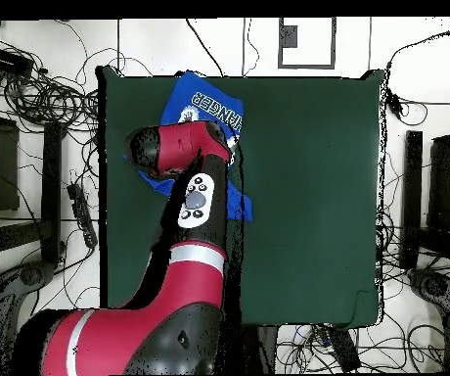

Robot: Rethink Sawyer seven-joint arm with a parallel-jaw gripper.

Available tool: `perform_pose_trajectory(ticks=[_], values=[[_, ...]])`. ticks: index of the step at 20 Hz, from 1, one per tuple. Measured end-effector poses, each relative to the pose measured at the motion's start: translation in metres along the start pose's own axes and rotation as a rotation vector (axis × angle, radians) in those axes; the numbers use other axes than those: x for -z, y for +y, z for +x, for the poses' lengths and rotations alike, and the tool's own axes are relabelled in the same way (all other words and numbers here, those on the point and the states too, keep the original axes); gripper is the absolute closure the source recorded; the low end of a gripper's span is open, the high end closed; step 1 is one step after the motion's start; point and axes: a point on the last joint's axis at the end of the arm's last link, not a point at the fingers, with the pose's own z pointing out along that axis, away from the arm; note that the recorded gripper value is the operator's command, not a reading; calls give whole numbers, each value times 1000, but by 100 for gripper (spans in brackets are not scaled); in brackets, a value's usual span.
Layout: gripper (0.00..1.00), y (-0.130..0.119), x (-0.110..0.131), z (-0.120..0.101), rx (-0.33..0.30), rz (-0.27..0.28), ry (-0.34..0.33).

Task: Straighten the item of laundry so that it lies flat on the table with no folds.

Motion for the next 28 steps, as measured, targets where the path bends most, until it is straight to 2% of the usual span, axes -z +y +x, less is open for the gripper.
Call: perform_pose_trajectory(ticks=[7, 11, 16, 18, 21, 28], values=[[0, -15, -7, 8, -9, 29, 71], [0, -23, -11, 4, -30, 36, 150], [0, -27, -15, -9, -40, 12, 263], [0, -27, -19, -18, -14, -1, 319], [0, -27, -21, -25, 25, -16, 365], [0, -28, -32, -44, 194, -79, 510]])
